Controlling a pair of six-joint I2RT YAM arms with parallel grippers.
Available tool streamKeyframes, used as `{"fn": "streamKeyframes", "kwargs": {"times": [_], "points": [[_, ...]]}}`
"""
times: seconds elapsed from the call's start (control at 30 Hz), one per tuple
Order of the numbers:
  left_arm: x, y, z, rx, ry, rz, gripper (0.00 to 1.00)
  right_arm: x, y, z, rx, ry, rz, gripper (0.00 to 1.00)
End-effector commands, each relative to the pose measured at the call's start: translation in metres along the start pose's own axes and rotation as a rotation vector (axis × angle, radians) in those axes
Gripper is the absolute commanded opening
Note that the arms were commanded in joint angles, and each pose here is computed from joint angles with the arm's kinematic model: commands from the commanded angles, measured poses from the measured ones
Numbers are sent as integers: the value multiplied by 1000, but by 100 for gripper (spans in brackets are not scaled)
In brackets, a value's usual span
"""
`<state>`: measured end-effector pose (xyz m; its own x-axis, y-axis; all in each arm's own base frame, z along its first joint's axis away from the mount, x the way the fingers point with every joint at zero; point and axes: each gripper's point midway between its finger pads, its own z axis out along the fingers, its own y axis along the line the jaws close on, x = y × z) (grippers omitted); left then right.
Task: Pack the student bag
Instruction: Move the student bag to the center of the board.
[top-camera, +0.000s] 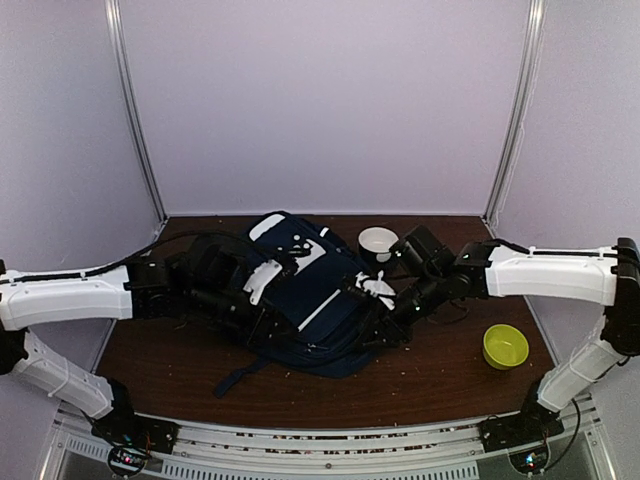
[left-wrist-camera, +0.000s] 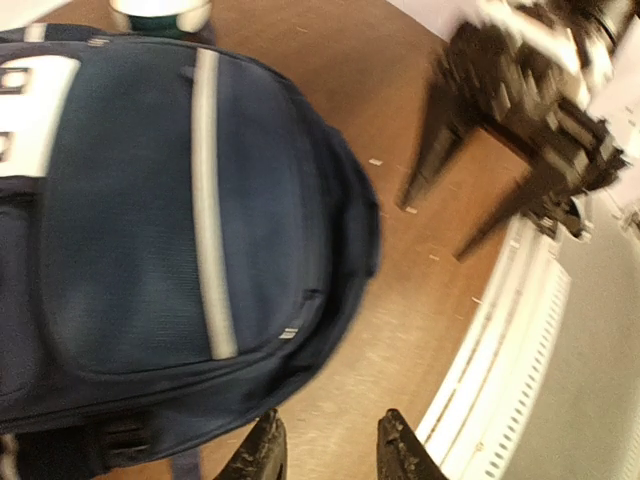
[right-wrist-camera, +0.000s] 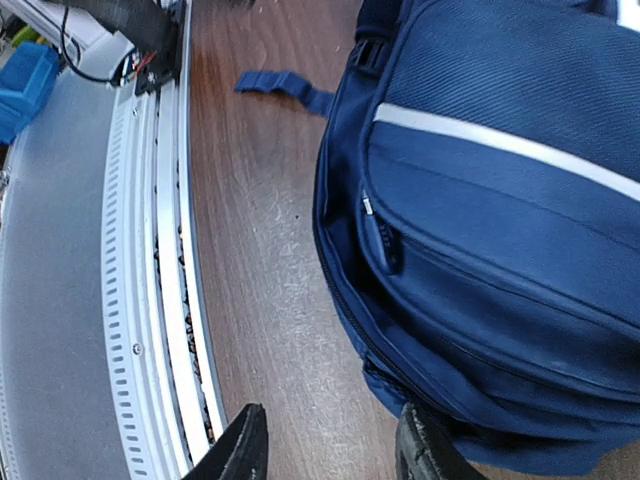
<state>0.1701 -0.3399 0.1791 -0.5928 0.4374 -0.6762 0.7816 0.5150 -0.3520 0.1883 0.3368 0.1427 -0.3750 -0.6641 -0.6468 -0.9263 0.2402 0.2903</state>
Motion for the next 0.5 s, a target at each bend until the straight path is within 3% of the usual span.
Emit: {"fn": "streamKeyframes", "kwargs": {"times": [0.0, 0.23, 0.27, 0.37, 0.43, 0.47], "points": [[5, 48, -13, -248, -42, -12, 33, -12, 9, 21, 26, 16, -11, 43], [7, 94, -43, -503, -165, -88, 32, -23, 14, 59, 104, 40, -90, 43], [6, 100, -49, -537, -195, -114, 35, -26, 12, 62, 117, 41, -97, 42], [4, 105, -61, -543, -269, -151, 78, -34, 4, 68, 161, 35, -106, 42], [2, 104, -63, -510, -310, -164, 96, -38, -3, 70, 192, 31, -113, 41], [1, 105, -64, -500, -323, -173, 97, -39, -4, 72, 197, 35, -116, 41]]}}
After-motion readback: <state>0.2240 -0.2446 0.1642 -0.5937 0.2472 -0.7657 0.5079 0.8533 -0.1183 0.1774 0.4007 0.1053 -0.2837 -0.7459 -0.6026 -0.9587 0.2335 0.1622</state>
